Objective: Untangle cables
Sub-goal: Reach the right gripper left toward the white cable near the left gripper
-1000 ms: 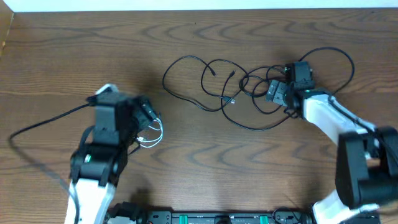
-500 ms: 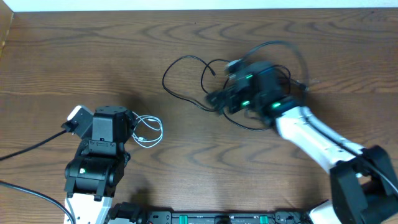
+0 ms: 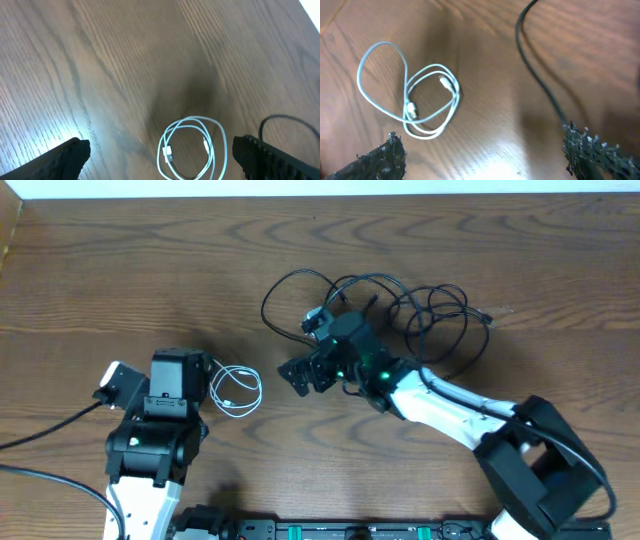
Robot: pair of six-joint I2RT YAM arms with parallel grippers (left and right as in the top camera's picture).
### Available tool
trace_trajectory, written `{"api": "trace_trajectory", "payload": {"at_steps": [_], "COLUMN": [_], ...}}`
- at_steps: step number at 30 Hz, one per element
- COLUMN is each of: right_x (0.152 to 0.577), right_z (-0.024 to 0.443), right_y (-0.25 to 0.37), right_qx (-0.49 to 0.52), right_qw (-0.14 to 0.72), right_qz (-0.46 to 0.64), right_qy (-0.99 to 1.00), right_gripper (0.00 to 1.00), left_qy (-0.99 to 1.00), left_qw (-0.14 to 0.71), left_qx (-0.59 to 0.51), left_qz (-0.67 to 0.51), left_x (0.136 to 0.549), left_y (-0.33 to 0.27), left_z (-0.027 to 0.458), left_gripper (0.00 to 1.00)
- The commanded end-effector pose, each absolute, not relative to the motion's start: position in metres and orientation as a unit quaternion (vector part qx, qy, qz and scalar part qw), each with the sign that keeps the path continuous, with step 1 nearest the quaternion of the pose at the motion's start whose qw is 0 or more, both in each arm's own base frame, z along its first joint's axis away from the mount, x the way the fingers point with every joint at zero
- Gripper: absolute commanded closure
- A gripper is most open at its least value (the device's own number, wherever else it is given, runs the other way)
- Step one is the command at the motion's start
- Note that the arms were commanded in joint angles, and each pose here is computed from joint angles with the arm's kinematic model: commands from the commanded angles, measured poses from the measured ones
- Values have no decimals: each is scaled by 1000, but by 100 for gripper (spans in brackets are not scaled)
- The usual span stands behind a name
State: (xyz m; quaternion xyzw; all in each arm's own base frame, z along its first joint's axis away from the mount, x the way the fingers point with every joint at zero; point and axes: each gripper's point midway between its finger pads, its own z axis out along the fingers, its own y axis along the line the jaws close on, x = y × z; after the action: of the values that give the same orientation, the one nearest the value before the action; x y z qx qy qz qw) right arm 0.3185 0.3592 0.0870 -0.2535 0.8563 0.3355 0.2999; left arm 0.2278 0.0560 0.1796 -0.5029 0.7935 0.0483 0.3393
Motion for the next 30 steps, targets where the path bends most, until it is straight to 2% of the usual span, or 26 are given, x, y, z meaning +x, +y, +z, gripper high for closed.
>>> {"api": "trace_trajectory", "payload": {"at_steps": [1, 8, 10, 15, 21, 24, 27, 30], "right_x": [321, 325, 325, 305, 290, 288, 285, 287], "right_z": [92, 68, 58, 21, 12, 8, 0, -9], "right_y": [390, 421, 427, 434, 442, 442, 443, 444], "right_qx": [-235, -278, -283, -317, -361, -371, -377, -387], "right_qw": [280, 262, 264, 243, 268, 276, 273, 274], "right_qz": [346, 302, 286, 256, 205, 186, 181, 173], "right_qy": [864, 873, 876, 880, 870, 867, 866, 863], "right_gripper": [1, 2, 5, 14, 15, 21, 33, 36], "left_qy": [762, 772, 771, 767, 769, 770, 771, 772], "left_qw": [355, 332, 332, 335, 332, 328, 326, 324], "left_qx": [-540, -538, -538, -538, -537, -537, -536, -536], "left_qz": [50, 71, 76, 98, 100, 103, 104, 106], "left_x": [222, 209, 208, 203, 201, 199, 198, 197], "left_y": [69, 70, 72, 78, 78, 78, 78, 78], "left_z": [190, 183, 183, 184, 183, 182, 182, 181], "left_gripper": [2, 2, 2, 2, 2, 2, 2, 2]}}
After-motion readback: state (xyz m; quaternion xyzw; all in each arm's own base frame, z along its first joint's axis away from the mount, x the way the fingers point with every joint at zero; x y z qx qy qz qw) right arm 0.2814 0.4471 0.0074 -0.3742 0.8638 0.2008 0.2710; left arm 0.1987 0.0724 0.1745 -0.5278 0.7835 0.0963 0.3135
